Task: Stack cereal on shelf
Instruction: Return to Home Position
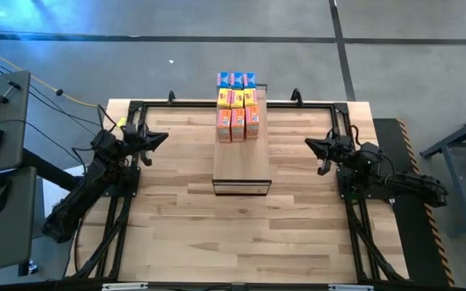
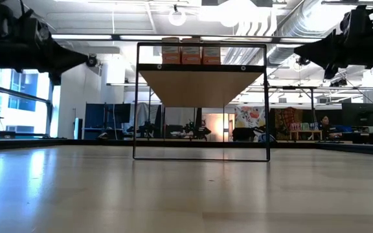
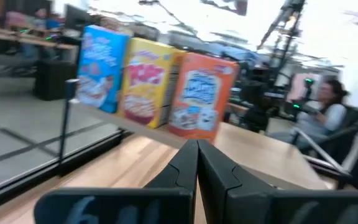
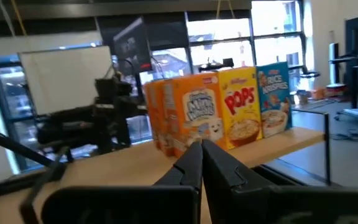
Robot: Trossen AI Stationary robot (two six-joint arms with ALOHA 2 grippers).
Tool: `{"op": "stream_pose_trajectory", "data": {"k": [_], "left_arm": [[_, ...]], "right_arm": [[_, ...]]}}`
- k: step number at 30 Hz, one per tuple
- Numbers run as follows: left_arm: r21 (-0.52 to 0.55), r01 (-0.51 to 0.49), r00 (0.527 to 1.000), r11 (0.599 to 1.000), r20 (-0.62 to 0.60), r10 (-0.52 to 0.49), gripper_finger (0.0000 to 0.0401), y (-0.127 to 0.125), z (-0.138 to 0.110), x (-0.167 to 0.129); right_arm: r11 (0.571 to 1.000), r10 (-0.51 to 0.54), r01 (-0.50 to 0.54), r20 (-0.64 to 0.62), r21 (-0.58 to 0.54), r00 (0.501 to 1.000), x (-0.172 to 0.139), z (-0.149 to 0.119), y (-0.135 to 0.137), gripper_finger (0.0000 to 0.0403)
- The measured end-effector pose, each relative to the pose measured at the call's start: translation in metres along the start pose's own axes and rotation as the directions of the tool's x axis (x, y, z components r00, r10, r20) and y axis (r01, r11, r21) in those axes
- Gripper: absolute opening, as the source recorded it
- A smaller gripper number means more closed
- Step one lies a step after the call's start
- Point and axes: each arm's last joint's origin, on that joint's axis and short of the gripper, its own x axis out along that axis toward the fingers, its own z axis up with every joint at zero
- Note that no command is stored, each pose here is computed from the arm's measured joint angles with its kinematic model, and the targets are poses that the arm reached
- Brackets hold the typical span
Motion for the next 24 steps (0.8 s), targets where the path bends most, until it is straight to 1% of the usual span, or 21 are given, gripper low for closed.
{"op": "stream_pose_trajectory", "data": {"k": [2,5,7,10,12,14,17,24], "left_arm": [[0.005,0.024,1.0,1.0,-0.001,-0.024,0.0,0.0,0.001,-0.001],[-0.006,0.02,1.0,1.0,-0.008,-0.02,0.0,0.001,0.0,-0.001],[-0.005,0.017,1.0,1.0,-0.013,-0.017,0.0,0.001,0.0,-0.001],[-0.038,-0.003,0.999,0.999,-0.051,0.001,0.0,0.003,-0.005,-0.001],[-0.061,-0.014,0.998,0.998,-0.055,0.01,0.0,0.004,-0.005,0.0],[-0.1,-0.02,0.998,0.995,-0.061,0.013,0.0,0.004,-0.006,0.0],[-0.175,-0.027,0.998,0.984,-0.067,0.015,0.0001,0.005,-0.006,0.0],[-0.179,-0.027,0.998,0.983,-0.065,0.015,0.0001,0.005,-0.006,0.0]], "right_arm": [[1.0,-0.016,0.016,0.001,-0.018,1.0,0.0,0.0,-0.001,0.0],[0.998,-0.039,0.039,0.002,-0.041,0.999,0.0,0.0,-0.001,0.0],[0.995,-0.094,0.093,-0.015,-0.036,0.995,0.0,-0.002,-0.003,0.0],[0.98,-0.198,0.199,-0.087,0.001,0.976,-0.001,-0.01,-0.007,0.0],[0.971,-0.226,0.234,-0.123,0.057,0.966,-0.001,-0.014,-0.008,0.0],[0.967,-0.23,0.242,-0.134,0.079,0.964,-0.001,-0.015,-0.008,0.0],[0.966,-0.232,0.244,-0.144,0.079,0.962,0.0,-0.016,-0.008,0.0],[0.966,-0.232,0.245,-0.146,0.078,0.962,0.0,-0.016,-0.008,0.0]]}}
